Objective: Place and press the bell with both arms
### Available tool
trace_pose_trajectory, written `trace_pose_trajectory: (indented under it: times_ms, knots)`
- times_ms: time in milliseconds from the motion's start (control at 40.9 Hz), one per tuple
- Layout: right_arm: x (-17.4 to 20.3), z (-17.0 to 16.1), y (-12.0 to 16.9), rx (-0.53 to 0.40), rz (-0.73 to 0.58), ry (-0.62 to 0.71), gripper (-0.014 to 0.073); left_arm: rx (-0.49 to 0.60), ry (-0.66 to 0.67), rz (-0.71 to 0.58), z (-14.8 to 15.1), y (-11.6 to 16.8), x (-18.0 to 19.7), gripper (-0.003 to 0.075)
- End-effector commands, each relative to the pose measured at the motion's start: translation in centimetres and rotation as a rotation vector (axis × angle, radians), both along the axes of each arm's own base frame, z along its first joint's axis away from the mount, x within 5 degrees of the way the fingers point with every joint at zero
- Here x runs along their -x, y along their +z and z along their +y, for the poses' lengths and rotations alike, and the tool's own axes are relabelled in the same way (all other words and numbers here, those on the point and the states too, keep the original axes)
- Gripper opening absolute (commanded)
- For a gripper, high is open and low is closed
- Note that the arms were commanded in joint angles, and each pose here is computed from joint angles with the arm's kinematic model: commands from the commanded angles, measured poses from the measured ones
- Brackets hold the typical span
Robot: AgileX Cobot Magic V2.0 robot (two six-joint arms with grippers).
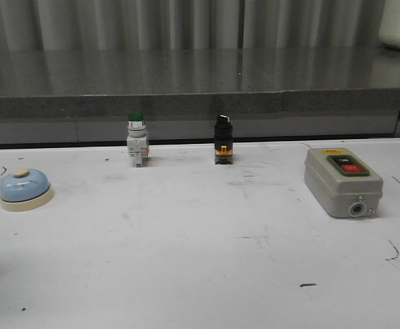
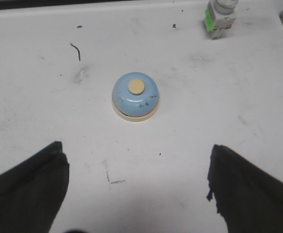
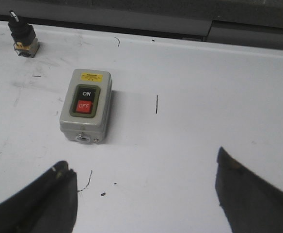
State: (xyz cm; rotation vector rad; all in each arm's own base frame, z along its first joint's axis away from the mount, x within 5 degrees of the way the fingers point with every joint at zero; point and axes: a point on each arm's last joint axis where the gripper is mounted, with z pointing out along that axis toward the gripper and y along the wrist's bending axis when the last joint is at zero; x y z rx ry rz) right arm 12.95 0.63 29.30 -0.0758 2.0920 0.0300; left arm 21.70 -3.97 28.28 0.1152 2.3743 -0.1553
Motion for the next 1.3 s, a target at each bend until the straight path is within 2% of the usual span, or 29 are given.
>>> trace_pose_trajectory:
  times_ms: [0,220,391,636,881,954,1003,1125,1272]
  knots:
    - [-0.5,-0.1,1.6,0.008,-0.098,-0.002,0.0601,0.012,-0.004,-0.053,-0.7,0.8,-2.9,0.0574]
    - [-0.5,-0.1,1.6,0.008,-0.098,-0.002,0.0601,-0.01,-0.003,0.069,-1.7,-2.3,-8.8,0.0566]
    - [-0.5,-0.1,1.6,0.008,-0.098,-0.002,0.0601,-0.02,-0.003,0.13,-2.3,-4.6,-12.0,0.0566]
    - [-0.5,-0.1,1.6,0.008,-0.098,-0.002,0.0601,-0.034,-0.002,0.205,-2.9,-8.5,-15.2,0.0565]
    - [-0.5,-0.1,1.6,0.008,-0.098,-0.002,0.0601,-0.038,-0.001,0.222,-3.0,-10.3,-16.2,0.0562]
    - [-0.5,-0.1,1.6,0.008,-0.098,-0.002,0.0601,-0.039,-0.001,0.227,-3.0,-10.5,-16.2,0.0518]
    - [-0.5,-0.1,1.6,0.008,-0.098,-0.002,0.0601,-0.039,-0.001,0.227,-3.0,-10.5,-16.2,0.0452]
    - [-0.5,-0.1,1.6,0.008,-0.098,-0.002,0.0601,-0.041,-0.004,0.239,-3.1,-10.5,-16.1,0.0343]
    - [-0.5,-0.1,1.6,0.008,-0.098,-0.002,0.0601,-0.059,-0.053,0.235,-4.2,-9.7,-15.6,0.0337]
